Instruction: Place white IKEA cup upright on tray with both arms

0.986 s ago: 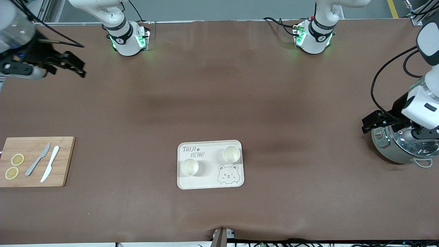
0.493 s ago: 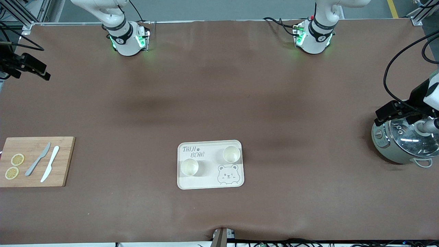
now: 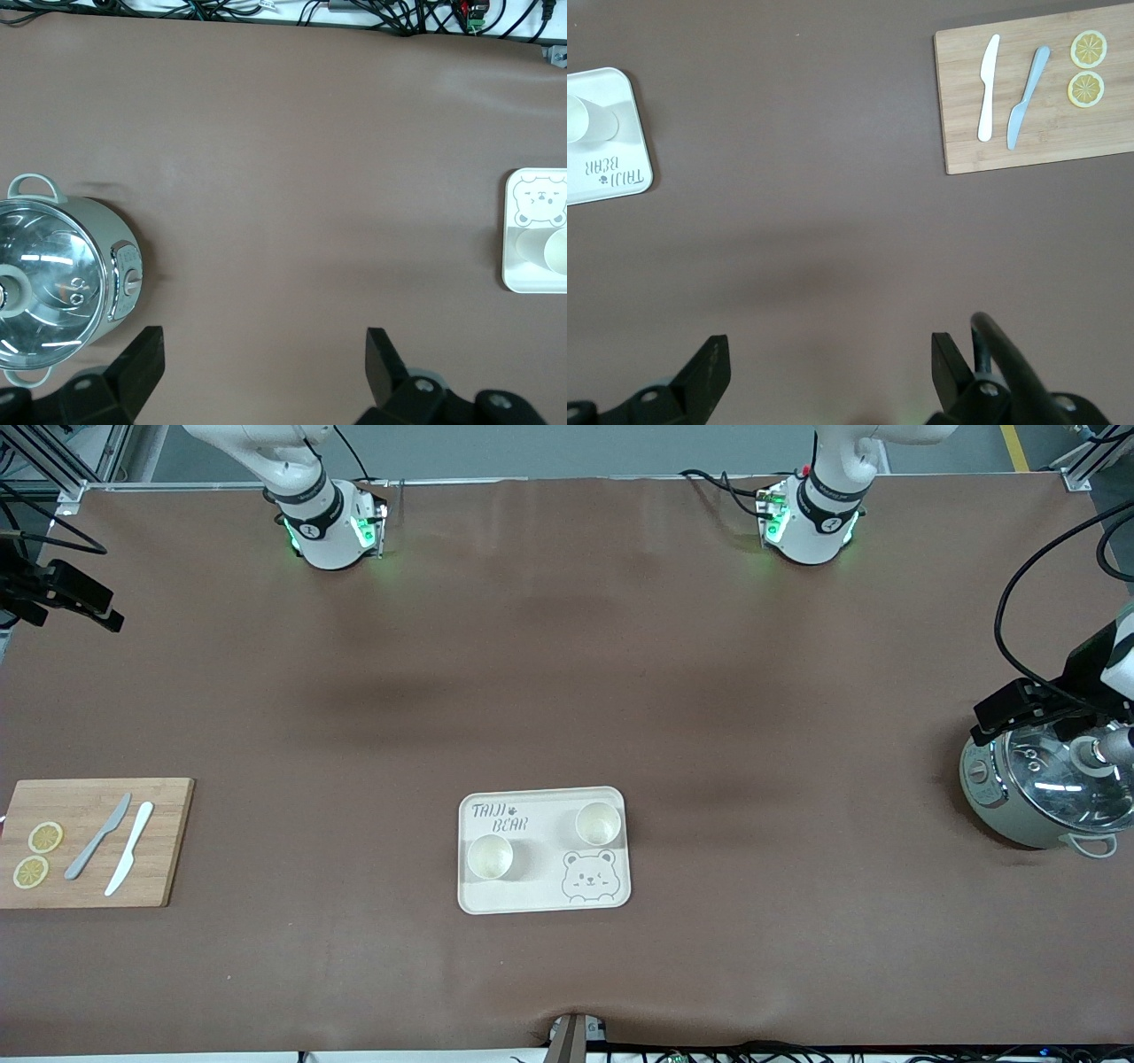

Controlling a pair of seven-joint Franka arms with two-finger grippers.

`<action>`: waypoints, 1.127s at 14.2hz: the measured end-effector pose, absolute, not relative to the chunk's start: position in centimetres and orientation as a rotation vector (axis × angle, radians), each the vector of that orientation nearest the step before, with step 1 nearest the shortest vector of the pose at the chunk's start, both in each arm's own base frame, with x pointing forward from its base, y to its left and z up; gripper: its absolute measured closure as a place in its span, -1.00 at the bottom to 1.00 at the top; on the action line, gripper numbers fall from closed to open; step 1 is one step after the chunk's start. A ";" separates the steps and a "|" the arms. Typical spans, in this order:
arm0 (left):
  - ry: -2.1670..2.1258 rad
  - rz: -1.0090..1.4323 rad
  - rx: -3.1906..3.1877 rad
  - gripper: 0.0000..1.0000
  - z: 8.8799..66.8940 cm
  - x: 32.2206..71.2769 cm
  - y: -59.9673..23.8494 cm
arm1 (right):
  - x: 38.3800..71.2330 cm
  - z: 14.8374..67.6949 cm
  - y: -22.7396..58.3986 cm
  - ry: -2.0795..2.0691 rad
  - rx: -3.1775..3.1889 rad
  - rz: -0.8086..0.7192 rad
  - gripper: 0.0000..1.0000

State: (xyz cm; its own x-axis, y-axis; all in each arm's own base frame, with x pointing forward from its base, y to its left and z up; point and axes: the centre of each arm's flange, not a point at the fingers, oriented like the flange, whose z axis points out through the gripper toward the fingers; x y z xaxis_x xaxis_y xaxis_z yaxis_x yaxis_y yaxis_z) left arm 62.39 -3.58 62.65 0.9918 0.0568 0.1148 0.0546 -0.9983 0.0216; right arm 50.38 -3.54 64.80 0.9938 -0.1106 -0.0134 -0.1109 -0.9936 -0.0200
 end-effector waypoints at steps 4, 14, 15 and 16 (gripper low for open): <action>0.087 0.182 3.117 -1.00 62.7 62.4 -3.6 | 50.4 64.8 -3.5 0.173 -3.116 0.019 -1.00; 0.089 0.191 3.116 -1.00 63.0 62.4 -3.5 | 50.4 64.8 -3.5 0.173 -3.116 0.018 -1.00; 0.089 0.192 3.116 -1.00 63.0 62.4 -3.5 | 50.4 64.9 -3.5 0.173 -3.116 0.017 -1.00; 0.088 0.192 3.116 -1.00 63.0 62.4 -3.5 | 50.4 64.9 -3.5 0.172 -3.116 0.014 -1.00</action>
